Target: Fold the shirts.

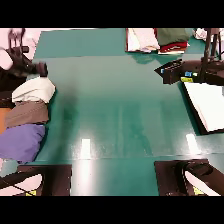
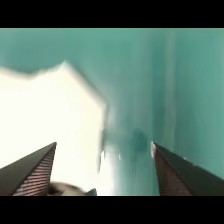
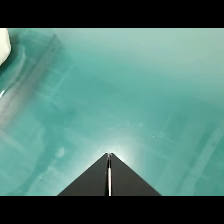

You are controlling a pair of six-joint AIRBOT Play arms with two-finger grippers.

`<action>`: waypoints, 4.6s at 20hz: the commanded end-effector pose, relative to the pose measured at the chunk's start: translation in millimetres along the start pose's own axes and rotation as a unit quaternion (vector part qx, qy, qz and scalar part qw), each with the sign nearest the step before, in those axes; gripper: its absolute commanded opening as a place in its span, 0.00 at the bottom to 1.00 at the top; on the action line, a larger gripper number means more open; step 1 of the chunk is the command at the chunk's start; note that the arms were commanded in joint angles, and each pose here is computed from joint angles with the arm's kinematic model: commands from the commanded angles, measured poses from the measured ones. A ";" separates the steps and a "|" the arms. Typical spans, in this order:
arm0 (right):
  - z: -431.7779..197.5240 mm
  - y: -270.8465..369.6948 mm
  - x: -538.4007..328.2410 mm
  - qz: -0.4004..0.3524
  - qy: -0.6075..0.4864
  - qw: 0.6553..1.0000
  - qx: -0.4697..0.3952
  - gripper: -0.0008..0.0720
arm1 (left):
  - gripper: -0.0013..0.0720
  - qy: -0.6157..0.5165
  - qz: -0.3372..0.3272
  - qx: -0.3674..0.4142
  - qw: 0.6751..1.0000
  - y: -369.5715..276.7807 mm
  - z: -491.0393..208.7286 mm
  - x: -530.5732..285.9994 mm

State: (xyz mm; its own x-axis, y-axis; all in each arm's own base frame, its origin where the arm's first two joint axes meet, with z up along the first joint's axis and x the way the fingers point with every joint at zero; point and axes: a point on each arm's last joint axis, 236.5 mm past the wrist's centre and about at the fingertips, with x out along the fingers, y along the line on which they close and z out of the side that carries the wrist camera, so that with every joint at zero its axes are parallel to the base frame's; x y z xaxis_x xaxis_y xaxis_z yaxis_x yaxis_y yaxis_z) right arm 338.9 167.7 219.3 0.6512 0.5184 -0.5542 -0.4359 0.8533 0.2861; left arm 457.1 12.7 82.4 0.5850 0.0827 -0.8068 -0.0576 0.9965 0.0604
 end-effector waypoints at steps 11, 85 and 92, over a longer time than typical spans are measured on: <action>0.4 1.1 -2.0 0.001 -0.001 1.000 -0.001 0.04 | 0.05 0.040 0.030 -0.064 0.997 46.6 -39.3 86.4; -227.6 -137.8 151.8 -0.036 0.313 0.919 0.235 0.07 | 0.05 0.079 -0.277 0.001 0.958 -160.6 -23.1 10.1; -31.1 -147.0 47.1 -0.101 0.096 0.986 0.090 0.04 | 0.05 -0.183 -0.207 0.042 0.960 -107.1 71.1 -147.9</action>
State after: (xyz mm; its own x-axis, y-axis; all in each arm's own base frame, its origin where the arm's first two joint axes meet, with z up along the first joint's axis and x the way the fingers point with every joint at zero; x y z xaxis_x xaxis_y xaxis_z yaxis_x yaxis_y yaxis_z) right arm 402.9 91.4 31.9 0.3840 0.3995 -0.8325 -0.1278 0.9159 0.3806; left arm 449.8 -127.0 150.7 0.6206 -0.4036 -0.6723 0.2900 0.9147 -0.2815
